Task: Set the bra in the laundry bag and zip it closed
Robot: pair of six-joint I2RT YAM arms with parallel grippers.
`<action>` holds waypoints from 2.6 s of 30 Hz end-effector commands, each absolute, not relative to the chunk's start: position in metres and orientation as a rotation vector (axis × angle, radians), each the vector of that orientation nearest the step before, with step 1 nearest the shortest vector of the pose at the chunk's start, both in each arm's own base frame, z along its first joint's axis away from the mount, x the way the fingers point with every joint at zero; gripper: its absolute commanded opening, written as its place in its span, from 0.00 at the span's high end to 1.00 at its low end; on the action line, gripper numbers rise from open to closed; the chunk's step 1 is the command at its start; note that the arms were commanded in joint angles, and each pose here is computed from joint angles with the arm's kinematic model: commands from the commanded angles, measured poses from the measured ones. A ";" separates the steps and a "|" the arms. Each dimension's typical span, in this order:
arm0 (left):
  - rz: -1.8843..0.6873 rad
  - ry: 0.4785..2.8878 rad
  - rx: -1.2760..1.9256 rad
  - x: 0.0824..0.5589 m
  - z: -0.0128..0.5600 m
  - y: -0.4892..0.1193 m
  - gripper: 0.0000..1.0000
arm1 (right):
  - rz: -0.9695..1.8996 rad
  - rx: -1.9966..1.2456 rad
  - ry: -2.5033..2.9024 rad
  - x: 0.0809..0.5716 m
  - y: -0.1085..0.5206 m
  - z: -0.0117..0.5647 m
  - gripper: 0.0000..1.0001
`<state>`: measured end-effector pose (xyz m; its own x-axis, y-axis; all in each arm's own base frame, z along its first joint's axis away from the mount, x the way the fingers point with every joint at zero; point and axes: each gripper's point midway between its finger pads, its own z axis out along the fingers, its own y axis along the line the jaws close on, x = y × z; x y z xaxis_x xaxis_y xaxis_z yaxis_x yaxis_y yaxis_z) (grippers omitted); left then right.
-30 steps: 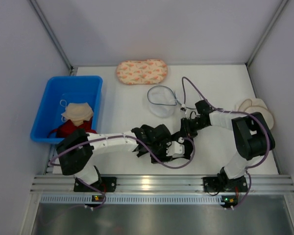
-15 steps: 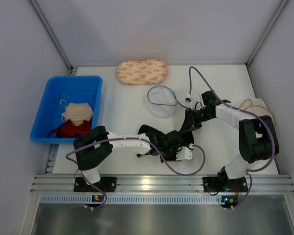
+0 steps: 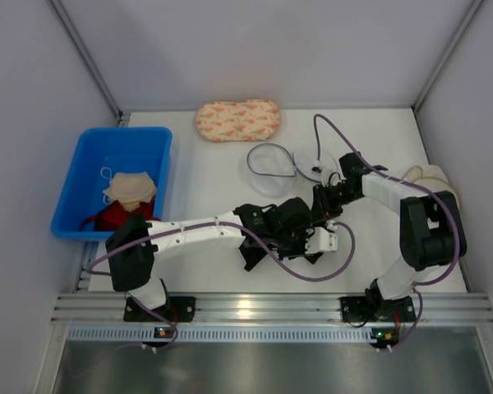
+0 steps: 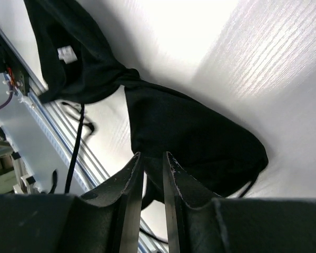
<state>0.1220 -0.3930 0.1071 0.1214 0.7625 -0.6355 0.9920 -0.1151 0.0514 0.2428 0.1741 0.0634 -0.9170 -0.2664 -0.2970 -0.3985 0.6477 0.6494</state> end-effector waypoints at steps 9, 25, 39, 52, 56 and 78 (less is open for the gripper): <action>-0.558 1.762 1.728 0.215 0.141 -0.410 1.00 | 1.037 -0.522 2.607 0.266 0.152 0.082 0.75; -0.548 2.084 1.452 0.289 0.078 -0.397 0.79 | 1.133 -0.418 2.562 0.259 0.142 0.103 0.58; -0.941 2.295 0.832 0.260 0.178 -0.281 0.37 | 0.942 -0.306 2.625 0.294 0.087 0.065 0.43; -1.082 2.762 0.441 0.197 0.096 -0.223 0.37 | 1.004 -0.168 2.752 0.293 0.093 0.031 0.36; -1.185 2.800 0.380 0.193 0.086 -0.231 0.37 | 1.089 -0.133 2.740 0.292 0.104 0.026 0.35; -1.605 2.620 0.354 0.215 0.133 -0.282 1.00 | 1.317 -0.195 2.704 0.260 0.150 0.035 0.80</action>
<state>0.1987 -0.2612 0.0822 -0.9877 0.1558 -0.0102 0.0989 0.5738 -0.8130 0.2579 0.1335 0.0215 -0.9941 -0.0284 -0.1042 -0.0976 0.6498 0.7538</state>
